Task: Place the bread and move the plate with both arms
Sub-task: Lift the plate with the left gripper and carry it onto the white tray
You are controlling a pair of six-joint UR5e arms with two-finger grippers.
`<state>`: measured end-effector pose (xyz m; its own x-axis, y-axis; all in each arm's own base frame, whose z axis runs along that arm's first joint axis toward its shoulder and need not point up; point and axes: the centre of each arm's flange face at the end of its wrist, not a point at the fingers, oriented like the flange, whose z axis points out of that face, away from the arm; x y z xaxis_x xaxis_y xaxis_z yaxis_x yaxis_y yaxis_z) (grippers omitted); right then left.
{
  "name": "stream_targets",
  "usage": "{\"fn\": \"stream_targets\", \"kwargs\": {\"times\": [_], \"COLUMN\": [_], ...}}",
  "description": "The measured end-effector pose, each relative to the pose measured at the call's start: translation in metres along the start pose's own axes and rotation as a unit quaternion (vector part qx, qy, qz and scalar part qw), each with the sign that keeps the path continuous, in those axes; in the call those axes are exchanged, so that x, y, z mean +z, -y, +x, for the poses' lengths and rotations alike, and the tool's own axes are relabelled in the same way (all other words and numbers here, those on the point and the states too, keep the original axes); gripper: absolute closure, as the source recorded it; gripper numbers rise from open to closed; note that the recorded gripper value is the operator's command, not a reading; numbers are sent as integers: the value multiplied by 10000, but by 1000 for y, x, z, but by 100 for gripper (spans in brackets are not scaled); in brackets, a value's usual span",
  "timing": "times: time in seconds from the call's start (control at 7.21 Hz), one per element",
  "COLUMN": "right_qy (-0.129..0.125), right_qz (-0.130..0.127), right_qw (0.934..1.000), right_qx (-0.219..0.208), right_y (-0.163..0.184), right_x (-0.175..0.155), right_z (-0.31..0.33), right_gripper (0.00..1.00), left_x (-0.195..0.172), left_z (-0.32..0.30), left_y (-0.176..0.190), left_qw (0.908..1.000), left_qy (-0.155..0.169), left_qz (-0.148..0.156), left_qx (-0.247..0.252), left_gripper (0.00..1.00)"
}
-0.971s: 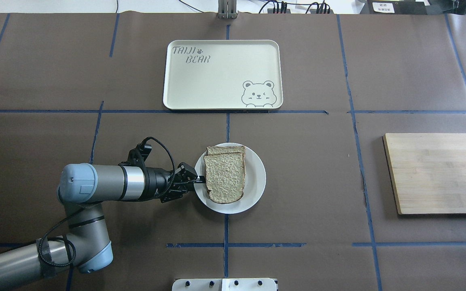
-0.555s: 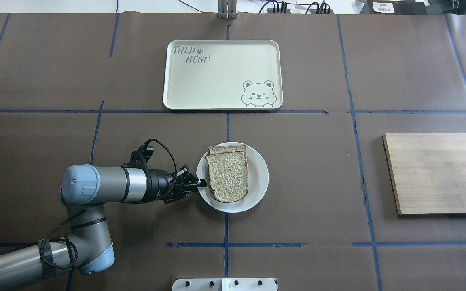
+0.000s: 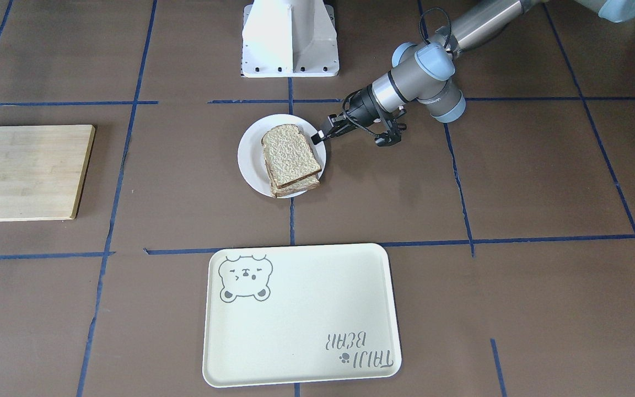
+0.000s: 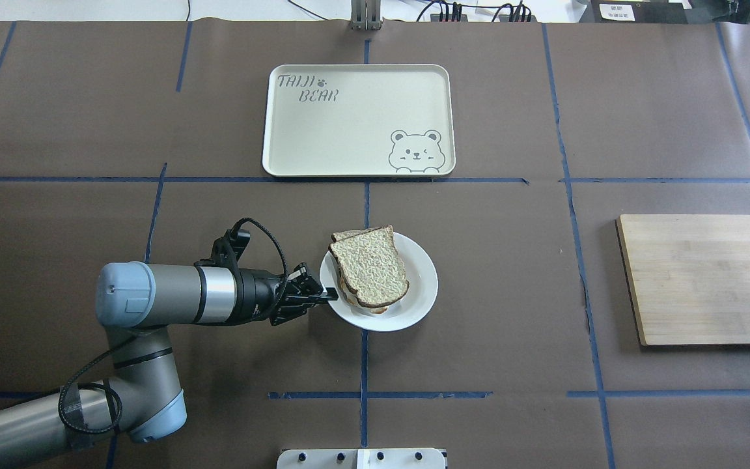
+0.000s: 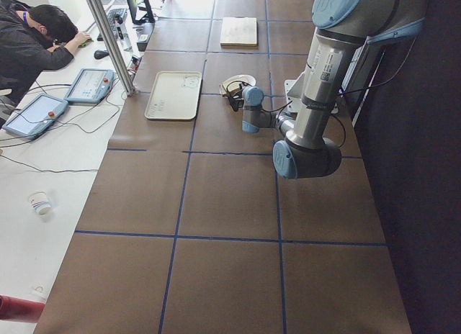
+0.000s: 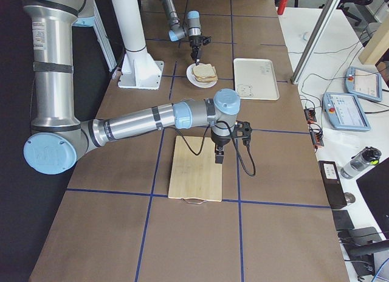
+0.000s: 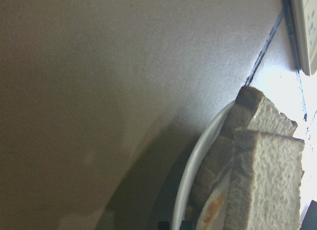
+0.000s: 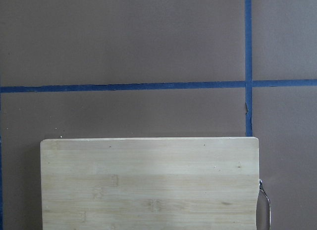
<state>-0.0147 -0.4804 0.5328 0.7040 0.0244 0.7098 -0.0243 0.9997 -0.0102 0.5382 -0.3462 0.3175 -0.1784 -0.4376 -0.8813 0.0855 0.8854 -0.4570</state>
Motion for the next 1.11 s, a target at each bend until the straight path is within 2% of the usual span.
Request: {"fn": "stream_targets", "kwargs": {"times": [0.55,0.83,1.11], "right_qy": [-21,-23,-23], "right_qz": [20,40,50], "right_qw": [10000,10000,10000], "right_qx": [30,44,61], "right_y": [-1,-3,-4], "right_x": [-2,-3,-5], "right_z": [5,9,11], "right_gripper": [1,1,1], "left_x": [-10,-7,1], "left_z": [35,65,88], "left_y": [8,13,25], "left_qw": [9993,9966,9893], "left_qy": [-348,-728,-1140], "left_qz": [79,371,900], "left_qx": [73,99,93], "left_gripper": [100,100,100]}}
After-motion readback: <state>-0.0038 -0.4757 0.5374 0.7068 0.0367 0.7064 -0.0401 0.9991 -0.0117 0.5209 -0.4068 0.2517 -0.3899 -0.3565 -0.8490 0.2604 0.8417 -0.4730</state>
